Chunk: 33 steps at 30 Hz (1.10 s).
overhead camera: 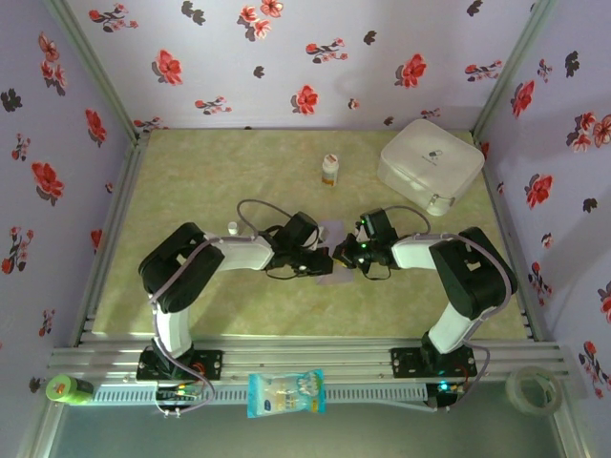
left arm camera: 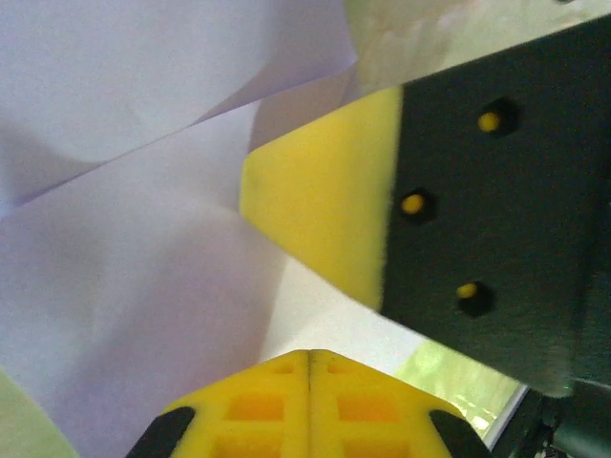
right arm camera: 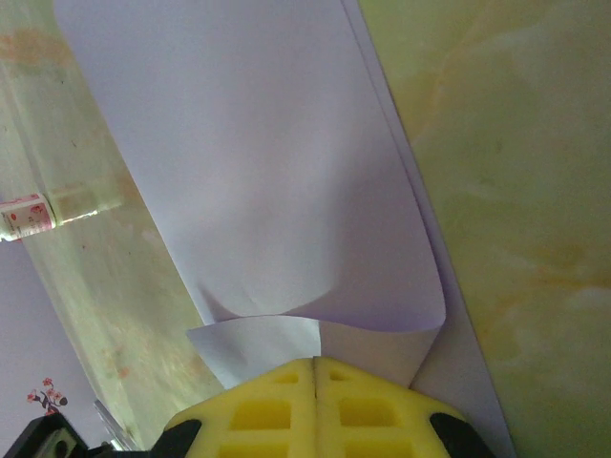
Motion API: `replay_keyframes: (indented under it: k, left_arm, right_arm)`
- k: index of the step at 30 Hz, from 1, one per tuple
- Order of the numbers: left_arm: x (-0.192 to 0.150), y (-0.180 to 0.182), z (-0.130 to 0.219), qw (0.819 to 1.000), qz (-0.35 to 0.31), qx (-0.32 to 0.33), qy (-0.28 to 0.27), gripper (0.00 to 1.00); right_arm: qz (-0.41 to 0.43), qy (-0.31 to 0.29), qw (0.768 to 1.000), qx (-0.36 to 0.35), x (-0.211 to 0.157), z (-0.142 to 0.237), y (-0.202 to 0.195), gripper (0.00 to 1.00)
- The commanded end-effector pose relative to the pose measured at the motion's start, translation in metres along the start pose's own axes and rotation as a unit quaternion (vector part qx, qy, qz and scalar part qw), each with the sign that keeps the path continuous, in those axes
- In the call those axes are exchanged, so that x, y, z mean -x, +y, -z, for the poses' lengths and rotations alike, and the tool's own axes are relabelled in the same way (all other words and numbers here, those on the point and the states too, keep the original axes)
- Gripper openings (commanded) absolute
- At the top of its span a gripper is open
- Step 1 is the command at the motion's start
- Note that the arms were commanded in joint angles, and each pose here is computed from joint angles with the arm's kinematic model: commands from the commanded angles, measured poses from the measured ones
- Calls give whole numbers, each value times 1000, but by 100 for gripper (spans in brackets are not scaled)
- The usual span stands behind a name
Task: Fold a paper plane with a square sheet of paper (pick it up from the middle)
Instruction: Fold the triangle a second time at the center of the table.
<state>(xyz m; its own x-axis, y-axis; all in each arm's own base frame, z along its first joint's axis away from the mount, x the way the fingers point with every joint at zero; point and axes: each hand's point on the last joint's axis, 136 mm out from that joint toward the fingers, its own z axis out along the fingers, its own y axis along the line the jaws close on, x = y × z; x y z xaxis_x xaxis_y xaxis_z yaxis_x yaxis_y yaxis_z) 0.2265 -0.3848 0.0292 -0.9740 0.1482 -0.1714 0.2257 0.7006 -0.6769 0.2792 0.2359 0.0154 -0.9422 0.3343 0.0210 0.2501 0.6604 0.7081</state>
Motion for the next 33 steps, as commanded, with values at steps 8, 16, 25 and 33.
replay_keyframes:
  k: [8,16,25,33]
  left_arm:
    - [-15,14,-6,1000,10,6,11,0]
    - [-26,22,-3,1000,18,9,13,0]
    - [-38,23,6,1000,22,8,16,0]
    - [-53,27,14,999,14,24,36,0]
  right_arm:
    - [-35,-5,996,-84,-9,-1,-47,0]
    - [-34,-5,995,-93,-9,-1,-52,0]
    - [-34,-6,994,-101,-9,-1,-57,0]
    - [-33,-5,994,-102,-9,-1,-57,0]
